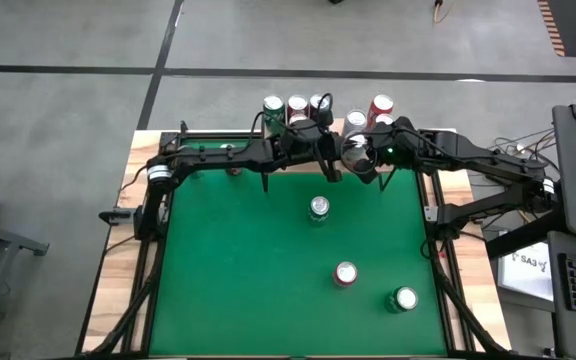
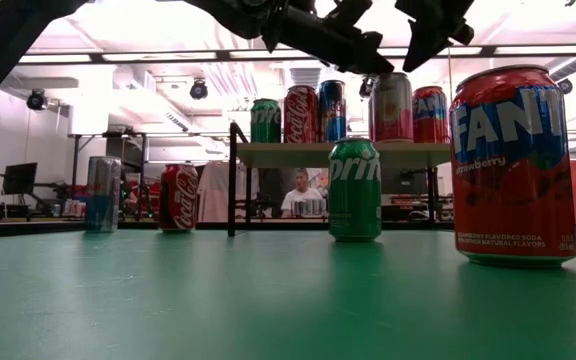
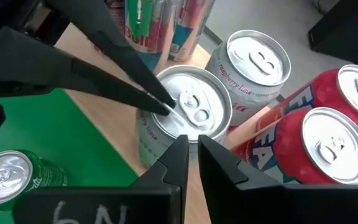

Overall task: Place canned beverage on shelf
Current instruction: Put the pink white soda can aligned with the red white soda can on the shelf

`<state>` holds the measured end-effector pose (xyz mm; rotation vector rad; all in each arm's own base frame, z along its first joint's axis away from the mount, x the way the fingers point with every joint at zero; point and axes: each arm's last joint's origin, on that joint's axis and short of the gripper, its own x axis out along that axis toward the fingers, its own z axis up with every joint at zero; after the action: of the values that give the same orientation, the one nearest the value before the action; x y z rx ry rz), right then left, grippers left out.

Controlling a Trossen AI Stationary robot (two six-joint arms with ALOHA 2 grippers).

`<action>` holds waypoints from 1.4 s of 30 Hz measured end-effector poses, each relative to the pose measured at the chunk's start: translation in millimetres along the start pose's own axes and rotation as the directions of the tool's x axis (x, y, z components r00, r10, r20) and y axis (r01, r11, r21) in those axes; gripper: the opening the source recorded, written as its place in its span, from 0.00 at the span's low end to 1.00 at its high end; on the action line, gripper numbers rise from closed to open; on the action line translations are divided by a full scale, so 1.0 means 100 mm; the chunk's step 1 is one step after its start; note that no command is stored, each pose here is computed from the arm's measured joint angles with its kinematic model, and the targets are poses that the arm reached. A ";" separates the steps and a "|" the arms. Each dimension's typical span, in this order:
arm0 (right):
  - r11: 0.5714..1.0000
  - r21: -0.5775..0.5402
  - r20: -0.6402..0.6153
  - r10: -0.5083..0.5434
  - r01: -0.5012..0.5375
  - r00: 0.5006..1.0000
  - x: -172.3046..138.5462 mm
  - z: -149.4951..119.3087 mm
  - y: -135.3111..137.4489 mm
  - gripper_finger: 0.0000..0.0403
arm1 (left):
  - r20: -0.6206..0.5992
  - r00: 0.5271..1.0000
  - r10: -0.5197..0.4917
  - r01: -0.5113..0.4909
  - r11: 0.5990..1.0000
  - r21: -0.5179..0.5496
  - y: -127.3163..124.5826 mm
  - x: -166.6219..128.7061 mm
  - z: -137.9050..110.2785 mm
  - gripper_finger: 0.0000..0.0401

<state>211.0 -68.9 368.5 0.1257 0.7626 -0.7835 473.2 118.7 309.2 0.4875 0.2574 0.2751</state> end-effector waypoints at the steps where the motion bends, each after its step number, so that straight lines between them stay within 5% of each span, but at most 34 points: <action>1: 1.000 0.000 0.000 0.000 0.000 1.000 0.00 0.00 0.00 0.07 | 0.001 1.000 -0.001 0.001 1.000 0.000 -0.01 0.00 0.00 0.00; 16: 1.000 0.009 0.055 0.011 -0.012 0.998 -0.13 0.10 -0.04 0.07 | 0.000 1.000 0.007 -0.007 1.000 -0.007 0.06 -0.04 0.11 0.00; 25: 1.000 0.014 0.066 0.016 -0.017 0.998 -0.21 0.09 -0.08 0.07 | -0.136 0.989 -0.057 0.060 0.998 0.017 0.07 -0.17 0.10 0.00; 30: 1.000 0.014 0.069 0.018 -0.019 0.997 -0.21 0.09 -0.08 0.07 | -0.299 0.954 0.010 0.008 0.998 0.058 0.01 -0.20 0.00 0.00; 35: 1.000 0.007 0.068 0.019 -0.019 0.998 -0.21 0.08 -0.08 0.07 | -0.274 0.961 0.033 -0.018 0.998 0.056 0.00 -0.17 0.02 0.00; 42: 0.967 -0.012 0.008 0.253 -0.253 0.967 -0.15 0.03 0.01 0.07 | -0.292 0.956 0.041 -0.025 0.998 0.059 -0.01 -0.17 0.00 0.00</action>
<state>206.7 -60.2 380.3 0.2051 0.7247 -0.5368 457.8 112.5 311.5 0.5049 0.5475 0.3746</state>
